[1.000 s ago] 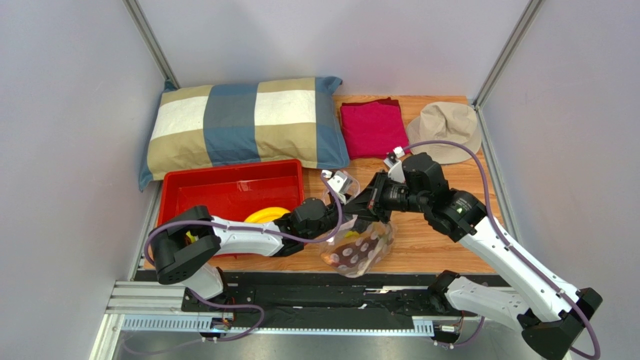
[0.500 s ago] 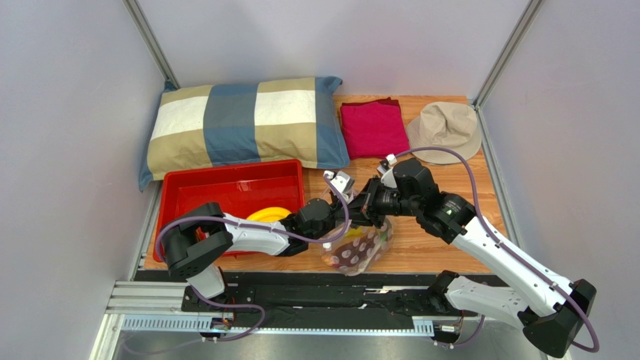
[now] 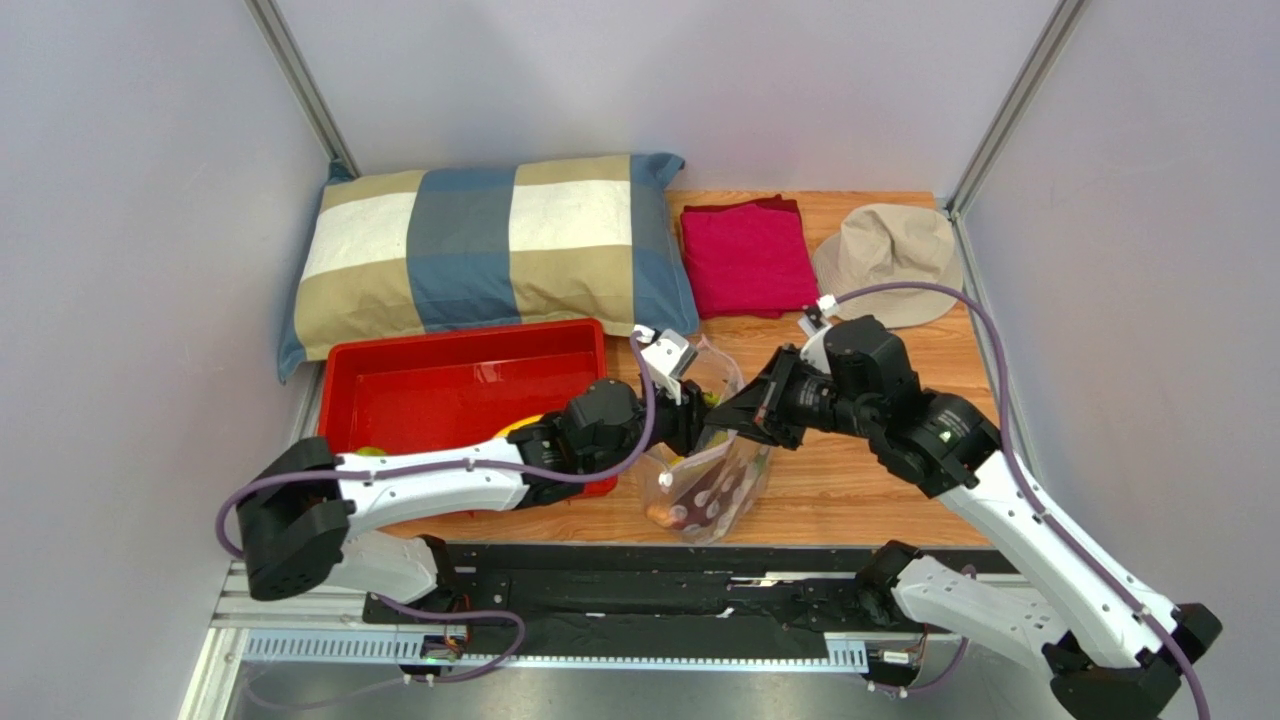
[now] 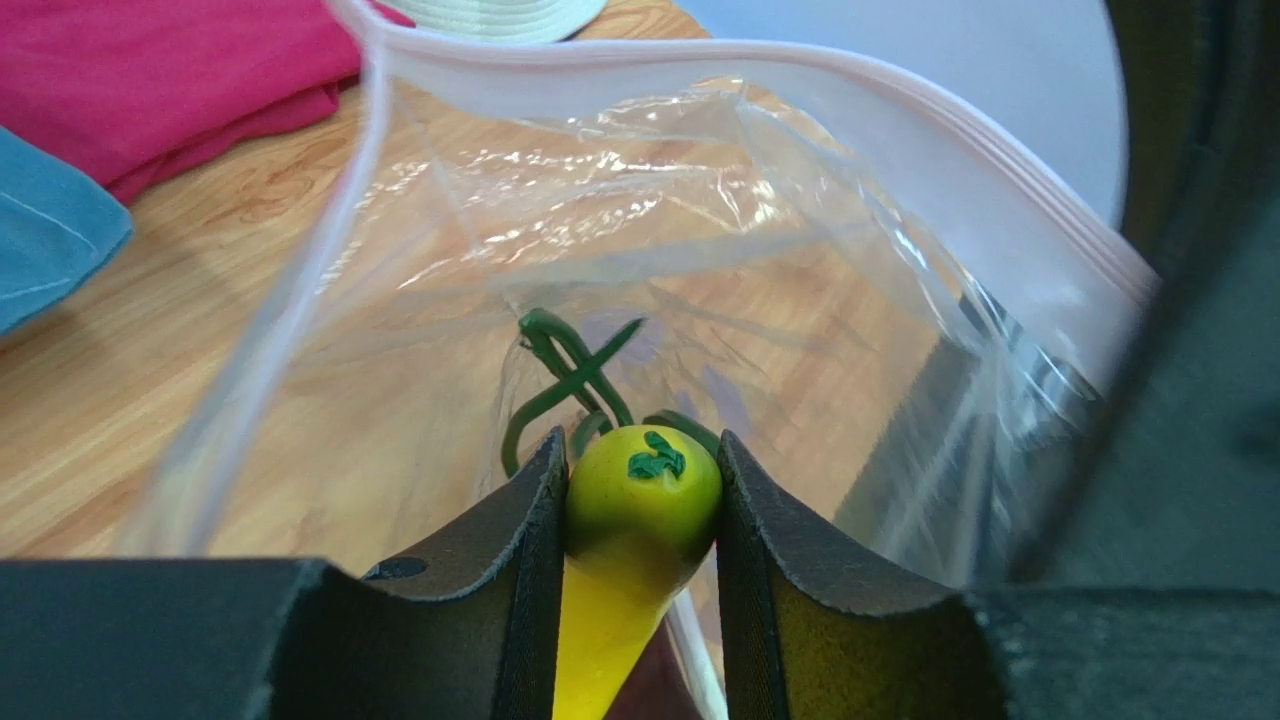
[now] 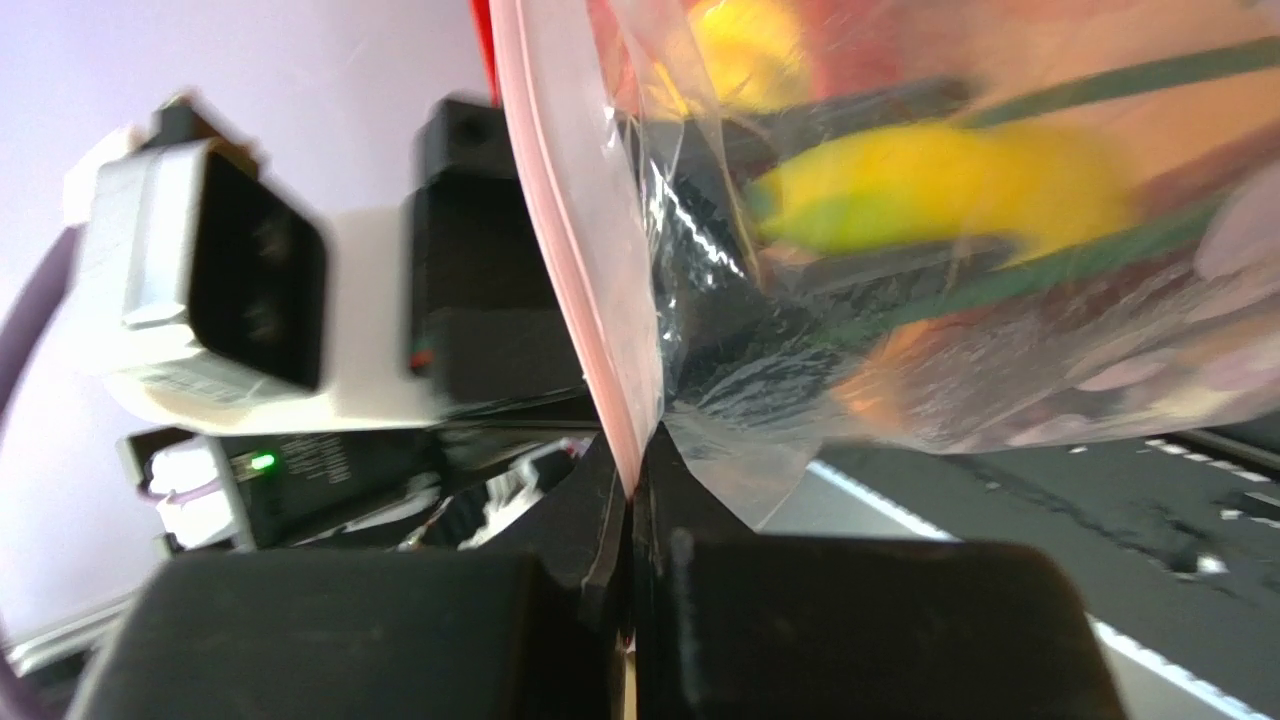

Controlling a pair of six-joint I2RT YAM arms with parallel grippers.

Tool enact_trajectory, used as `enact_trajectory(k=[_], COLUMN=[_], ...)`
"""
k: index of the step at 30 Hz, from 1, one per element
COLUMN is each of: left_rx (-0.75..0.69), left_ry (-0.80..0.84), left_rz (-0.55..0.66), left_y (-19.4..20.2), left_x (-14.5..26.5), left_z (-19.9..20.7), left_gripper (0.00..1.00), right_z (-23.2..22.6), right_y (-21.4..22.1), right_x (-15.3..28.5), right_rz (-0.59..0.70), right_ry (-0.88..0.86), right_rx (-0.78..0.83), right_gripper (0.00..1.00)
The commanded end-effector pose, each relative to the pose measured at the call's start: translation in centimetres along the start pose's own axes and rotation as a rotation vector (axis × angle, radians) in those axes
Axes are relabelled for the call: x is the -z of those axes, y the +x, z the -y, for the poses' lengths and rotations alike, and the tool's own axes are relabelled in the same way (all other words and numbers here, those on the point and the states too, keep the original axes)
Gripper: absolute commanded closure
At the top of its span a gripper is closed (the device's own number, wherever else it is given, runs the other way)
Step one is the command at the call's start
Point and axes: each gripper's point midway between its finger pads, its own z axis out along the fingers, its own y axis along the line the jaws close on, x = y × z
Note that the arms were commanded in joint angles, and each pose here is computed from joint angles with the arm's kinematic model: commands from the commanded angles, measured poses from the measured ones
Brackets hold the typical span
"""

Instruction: Open the zip-top bag and remove the fake food

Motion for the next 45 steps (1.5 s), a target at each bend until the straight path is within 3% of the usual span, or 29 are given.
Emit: enact_trajectory(k=[1,5,10,18,22,25,26,30,37,45], left_rx=[-0.051,-0.068,-0.106,-0.093,0.019,0.042,0.049,0.216,0.350,0.387], left_ry=[0.025,0.062,0.121,-0.051,-0.186,-0.366,-0.440,-0.743,-0.922,-1.156], left_rz=[-0.082,-0.116,-0.007,0.236,0.276,0.257,0.201,0.182,0.230,0.097], left_y=[-0.8,-1.3,-8.1,-20.4,-22.9,-22.7,-21.2,-18.5,-14.3,-7.2], left_x=[2.8,4.6,6.4,10.9,13.6,15.9,16.7,21.2,24.6,24.9], left_z=[0.9,1.7,4.3,2.9,0.1,-4.0,-5.7,-12.7,-17.1,-23.0], left_gripper=[1.00,1.00,1.00,1.00,1.00,1.00,1.00,1.00,1.00,0.99], right_z=[0.7,1.3,2.0,2.9,3.5,3.6,3.6,3.8,4.2,3.5], right_y=[-2.8,-2.7,-0.8,-1.1,-1.3,-1.5,-1.6,-1.8,-1.7,-1.5], right_x=[2.7,3.1,1.5,1.7,2.0,2.5,2.6,3.2,4.1,4.3], right_rz=[0.180,0.176,0.040,0.054,0.067,0.078,0.079,0.086,0.089,0.071], right_ry=[0.039,0.064,0.062,0.102,0.125,0.145,0.150,0.177,0.192,0.176], right_rx=[0.077,0.133,0.165,0.214,0.240,0.261,0.277,0.312,0.334,0.352], right_gripper=[1.00,1.00,1.00,1.00,1.00,1.00,1.00,1.00,1.00,1.00])
